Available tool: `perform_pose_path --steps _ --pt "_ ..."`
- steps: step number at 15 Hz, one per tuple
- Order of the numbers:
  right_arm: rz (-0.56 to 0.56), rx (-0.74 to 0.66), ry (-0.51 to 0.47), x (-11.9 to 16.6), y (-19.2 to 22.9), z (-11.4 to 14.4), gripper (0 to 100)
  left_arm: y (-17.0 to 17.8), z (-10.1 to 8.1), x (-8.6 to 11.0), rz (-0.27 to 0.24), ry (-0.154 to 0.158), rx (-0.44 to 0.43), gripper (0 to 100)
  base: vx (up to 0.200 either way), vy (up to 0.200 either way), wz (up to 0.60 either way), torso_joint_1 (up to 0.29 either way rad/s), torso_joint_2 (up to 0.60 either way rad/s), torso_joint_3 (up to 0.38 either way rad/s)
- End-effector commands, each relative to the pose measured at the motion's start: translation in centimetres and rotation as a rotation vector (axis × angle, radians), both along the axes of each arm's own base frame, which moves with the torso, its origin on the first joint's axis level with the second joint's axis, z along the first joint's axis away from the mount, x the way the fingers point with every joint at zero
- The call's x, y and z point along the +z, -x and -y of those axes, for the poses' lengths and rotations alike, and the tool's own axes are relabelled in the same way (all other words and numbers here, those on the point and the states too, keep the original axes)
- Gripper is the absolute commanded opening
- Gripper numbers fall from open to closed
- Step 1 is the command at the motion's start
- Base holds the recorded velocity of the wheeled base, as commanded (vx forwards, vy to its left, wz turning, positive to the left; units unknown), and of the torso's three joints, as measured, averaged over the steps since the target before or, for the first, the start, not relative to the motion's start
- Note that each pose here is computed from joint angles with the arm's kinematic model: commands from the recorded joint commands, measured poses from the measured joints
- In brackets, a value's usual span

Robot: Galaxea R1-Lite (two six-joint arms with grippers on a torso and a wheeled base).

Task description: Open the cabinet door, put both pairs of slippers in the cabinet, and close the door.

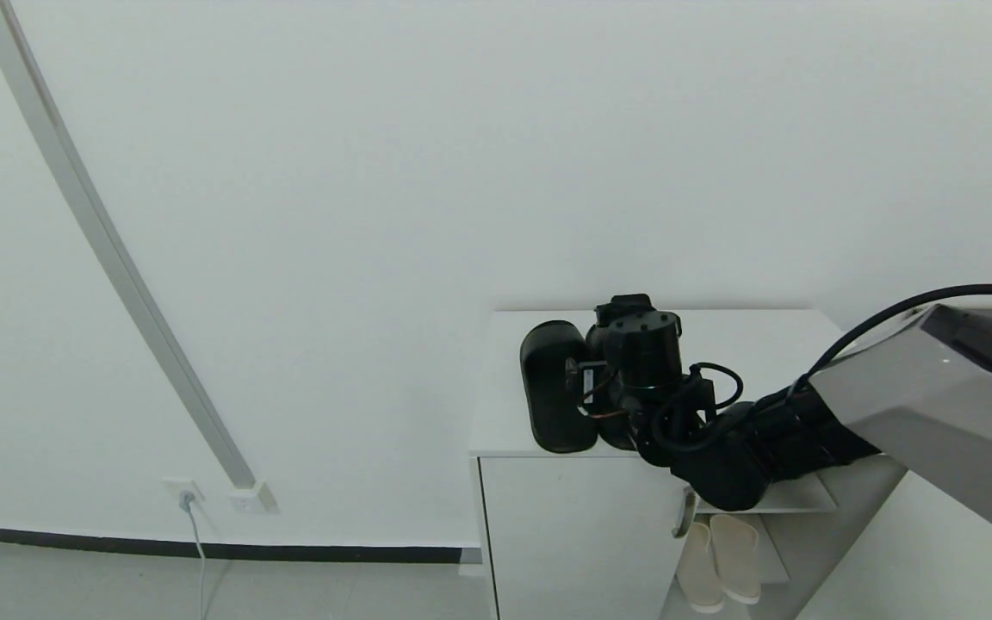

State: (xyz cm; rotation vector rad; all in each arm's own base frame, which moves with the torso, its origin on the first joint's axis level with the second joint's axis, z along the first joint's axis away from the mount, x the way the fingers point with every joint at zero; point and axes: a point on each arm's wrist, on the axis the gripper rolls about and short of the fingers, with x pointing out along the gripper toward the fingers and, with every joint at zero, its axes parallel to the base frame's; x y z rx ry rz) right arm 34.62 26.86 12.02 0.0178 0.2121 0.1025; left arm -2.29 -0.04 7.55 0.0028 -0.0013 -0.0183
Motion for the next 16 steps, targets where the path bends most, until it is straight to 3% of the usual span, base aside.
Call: perform_pose_path --steps 1,8,14,15,16 --pt "-0.008 -0.011 0.009 -1.4 -1.4 -0.4 100 0.0 0.0 0.0 -0.001 0.000 0.000 0 0.000 0.000 0.00 0.000 0.00 0.000" --pt "0.032 -0.039 -0.001 -2.1 -4.9 -1.1 100 0.0 0.0 0.0 -0.001 0.000 0.000 0 0.000 0.000 0.00 0.000 0.00 0.000" --pt "0.039 -0.041 -0.006 -2.3 -5.6 -1.5 100 0.0 0.0 0.0 -0.001 0.000 0.000 0 0.000 0.000 0.00 0.000 0.00 0.000" --pt "0.039 -0.041 -0.006 -2.3 -5.6 -1.5 0 0.0 0.0 0.0 -0.001 0.000 0.000 0 0.000 0.000 0.00 0.000 0.00 0.000" --pt "0.038 -0.040 -0.004 -2.4 -5.6 -1.5 0 0.0 0.0 0.0 -0.001 0.000 0.000 0 0.000 0.000 0.00 0.000 0.00 0.000"
